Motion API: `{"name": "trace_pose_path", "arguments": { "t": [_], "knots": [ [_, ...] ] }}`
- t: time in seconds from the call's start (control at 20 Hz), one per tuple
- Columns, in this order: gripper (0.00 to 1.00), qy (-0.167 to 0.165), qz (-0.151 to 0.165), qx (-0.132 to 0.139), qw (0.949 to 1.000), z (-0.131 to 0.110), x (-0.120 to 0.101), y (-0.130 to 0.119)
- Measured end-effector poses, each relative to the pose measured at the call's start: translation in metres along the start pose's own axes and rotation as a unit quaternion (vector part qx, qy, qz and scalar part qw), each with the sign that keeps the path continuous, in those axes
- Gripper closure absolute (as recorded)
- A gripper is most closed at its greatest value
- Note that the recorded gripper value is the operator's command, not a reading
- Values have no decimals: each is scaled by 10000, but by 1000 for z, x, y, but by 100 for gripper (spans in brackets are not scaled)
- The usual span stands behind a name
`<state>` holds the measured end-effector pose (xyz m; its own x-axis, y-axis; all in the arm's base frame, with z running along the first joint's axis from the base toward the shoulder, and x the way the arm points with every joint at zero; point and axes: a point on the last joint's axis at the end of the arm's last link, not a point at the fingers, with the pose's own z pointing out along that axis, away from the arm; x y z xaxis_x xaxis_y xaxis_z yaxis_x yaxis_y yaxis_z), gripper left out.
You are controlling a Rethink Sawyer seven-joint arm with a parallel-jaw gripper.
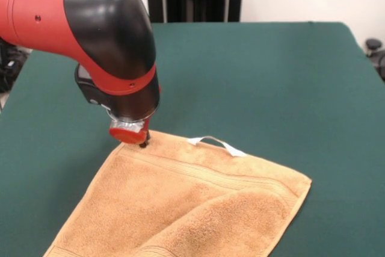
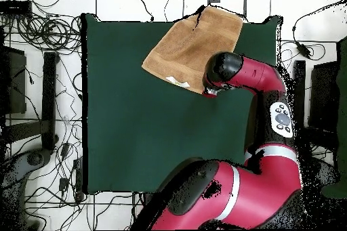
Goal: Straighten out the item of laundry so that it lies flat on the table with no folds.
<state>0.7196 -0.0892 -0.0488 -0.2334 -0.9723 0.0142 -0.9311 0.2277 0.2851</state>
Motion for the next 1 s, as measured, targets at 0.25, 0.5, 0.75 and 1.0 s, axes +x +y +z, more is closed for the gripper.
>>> {"name": "trace_pose_path", "arguments": {
  "t": [0.25, 0.5, 0.75, 1.0],
  "knots": [
    [100, 0, 0, 0, 10000, 0, 0, 0],
    [100, -1, 1, -4, 10000, 0, 0, 0],
    [0, -7, 6, -57, 10000, 0, 0, 1],
    [0, -9, 9, -109, 9999, -1, 0, 1]
  ]
}}
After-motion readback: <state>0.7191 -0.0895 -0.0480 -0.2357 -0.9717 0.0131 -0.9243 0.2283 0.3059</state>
